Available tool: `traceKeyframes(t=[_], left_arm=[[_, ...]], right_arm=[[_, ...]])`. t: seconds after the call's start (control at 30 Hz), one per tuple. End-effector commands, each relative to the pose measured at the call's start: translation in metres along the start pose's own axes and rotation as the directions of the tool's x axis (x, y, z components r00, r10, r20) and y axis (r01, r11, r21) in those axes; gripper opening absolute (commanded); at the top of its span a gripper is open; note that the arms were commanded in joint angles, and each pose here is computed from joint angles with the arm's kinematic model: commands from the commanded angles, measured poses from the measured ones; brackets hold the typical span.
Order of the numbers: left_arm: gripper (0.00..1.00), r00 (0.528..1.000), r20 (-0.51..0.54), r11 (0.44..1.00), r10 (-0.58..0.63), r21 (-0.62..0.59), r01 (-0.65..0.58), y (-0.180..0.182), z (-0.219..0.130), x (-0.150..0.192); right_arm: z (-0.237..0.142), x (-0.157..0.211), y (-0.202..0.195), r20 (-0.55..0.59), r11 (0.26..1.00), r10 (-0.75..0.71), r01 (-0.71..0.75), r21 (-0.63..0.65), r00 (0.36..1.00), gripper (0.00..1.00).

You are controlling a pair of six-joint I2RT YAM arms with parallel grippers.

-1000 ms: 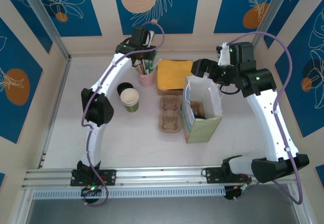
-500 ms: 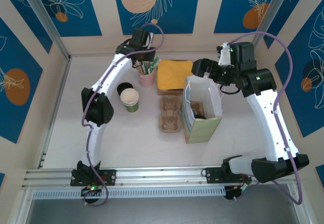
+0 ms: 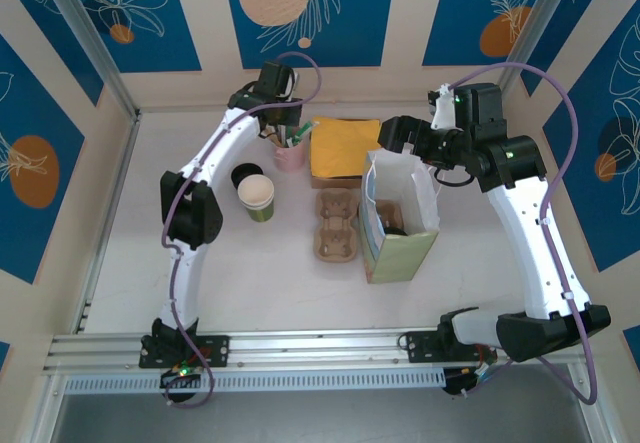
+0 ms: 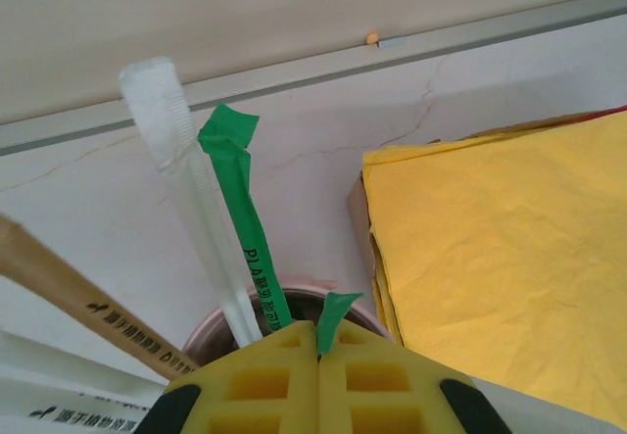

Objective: Pack the takeout coffee

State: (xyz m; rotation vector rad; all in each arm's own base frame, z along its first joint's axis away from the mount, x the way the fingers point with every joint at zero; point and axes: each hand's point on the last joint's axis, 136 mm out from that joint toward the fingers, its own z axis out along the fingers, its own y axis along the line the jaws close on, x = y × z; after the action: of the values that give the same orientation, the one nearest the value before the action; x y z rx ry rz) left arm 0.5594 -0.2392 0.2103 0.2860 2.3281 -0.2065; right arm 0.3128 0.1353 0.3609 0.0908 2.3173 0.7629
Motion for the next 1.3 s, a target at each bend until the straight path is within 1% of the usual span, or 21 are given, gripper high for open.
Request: traceKeyframes(t=[0.0, 0.4, 0.77, 1.27], left_arm=[[0.00, 0.998, 0.061, 1.000, 0.007, 0.001, -0.007, 0.006, -0.031, -0.024], [0.00, 0.996, 0.091, 1.000, 0.024, -0.009, -0.023, 0.007, -0.051, -0.034], [0.00, 0.995, 0.102, 1.000, 0.017, -0.009, -0.016, 0.008, -0.063, -0.038], [0.00, 0.983, 0.181, 1.000, -0.016, 0.011, 0.014, 0.005, -0.085, -0.059]], right_arm=[[-0.002, -0.003, 0.007, 0.001, 0.999, 0.013, -0.013, -0.033, 1.000, 0.99], [0.004, -0.003, 0.008, -0.015, 0.999, 0.018, -0.019, -0.039, 1.000, 0.99], [0.007, -0.005, 0.009, -0.020, 0.999, 0.012, -0.012, -0.042, 1.000, 0.99], [0.008, -0.004, 0.007, -0.023, 0.999, 0.003, -0.004, -0.036, 1.000, 0.99]])
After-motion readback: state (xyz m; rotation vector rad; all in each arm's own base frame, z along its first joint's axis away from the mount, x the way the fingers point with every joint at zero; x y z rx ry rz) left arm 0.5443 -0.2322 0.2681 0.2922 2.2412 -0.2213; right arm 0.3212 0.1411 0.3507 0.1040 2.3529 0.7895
